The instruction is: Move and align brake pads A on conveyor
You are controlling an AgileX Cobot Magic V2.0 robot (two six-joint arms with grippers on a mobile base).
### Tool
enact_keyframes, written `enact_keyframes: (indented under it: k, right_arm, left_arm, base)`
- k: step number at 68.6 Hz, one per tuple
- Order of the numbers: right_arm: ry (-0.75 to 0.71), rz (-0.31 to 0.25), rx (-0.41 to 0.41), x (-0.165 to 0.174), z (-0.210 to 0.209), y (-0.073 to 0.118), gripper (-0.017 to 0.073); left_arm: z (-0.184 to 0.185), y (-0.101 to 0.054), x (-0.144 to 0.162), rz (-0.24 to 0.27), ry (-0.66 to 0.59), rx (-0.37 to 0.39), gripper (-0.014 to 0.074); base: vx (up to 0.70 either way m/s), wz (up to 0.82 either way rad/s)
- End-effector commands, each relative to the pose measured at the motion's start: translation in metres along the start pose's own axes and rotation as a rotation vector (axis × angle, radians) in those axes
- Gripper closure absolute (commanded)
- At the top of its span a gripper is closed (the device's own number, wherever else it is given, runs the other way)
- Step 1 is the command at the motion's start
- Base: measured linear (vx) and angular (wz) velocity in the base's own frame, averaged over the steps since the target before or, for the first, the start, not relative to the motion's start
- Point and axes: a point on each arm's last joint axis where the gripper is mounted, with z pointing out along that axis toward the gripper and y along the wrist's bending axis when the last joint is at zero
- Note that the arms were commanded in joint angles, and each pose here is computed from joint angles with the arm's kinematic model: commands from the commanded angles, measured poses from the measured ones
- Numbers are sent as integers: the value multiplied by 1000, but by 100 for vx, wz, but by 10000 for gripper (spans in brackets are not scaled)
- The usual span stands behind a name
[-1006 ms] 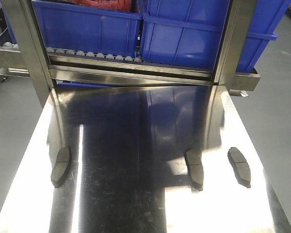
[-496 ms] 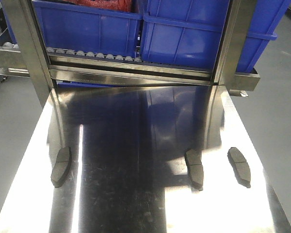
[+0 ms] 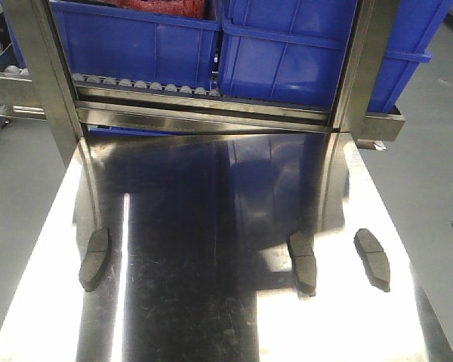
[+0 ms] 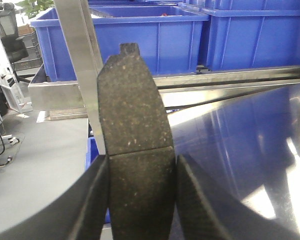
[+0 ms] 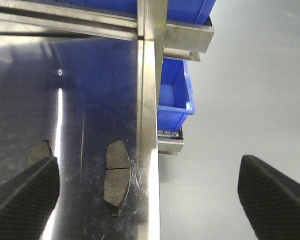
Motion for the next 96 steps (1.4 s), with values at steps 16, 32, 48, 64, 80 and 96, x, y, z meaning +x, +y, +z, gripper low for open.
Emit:
enact_keyframes:
  k: [16,32,48,64,80,96]
  right_arm:
    - [319,0,-12,-34,79,-1,-107]
    - [513,4,-62,-31,156,5,-91]
    - [610,-67,-107,-21,204,28,-76]
    - [686,-73,-115,-2,229,33,-25]
    - [700,-73,-115,3,235,34,-8]
    - [698,-74,-114,3,235,34,18]
  left_arm:
    - [-2,4,-17,-16,-100,-41,457]
    - [-2,4,-17,-16,-100,-41,457]
    - [-2,4,-17,-16,-100,-41,457]
    - [-2,4,-17,-16,-99,-40,457]
    - [-2,4,-17,-16,-99,-40,457]
    - [-2,4,-17,-16,-99,-40,457]
  base:
    - [0,0]
    - [0,0]
    - [0,0]
    - [0,0]
    - [0,0]
    - [0,0]
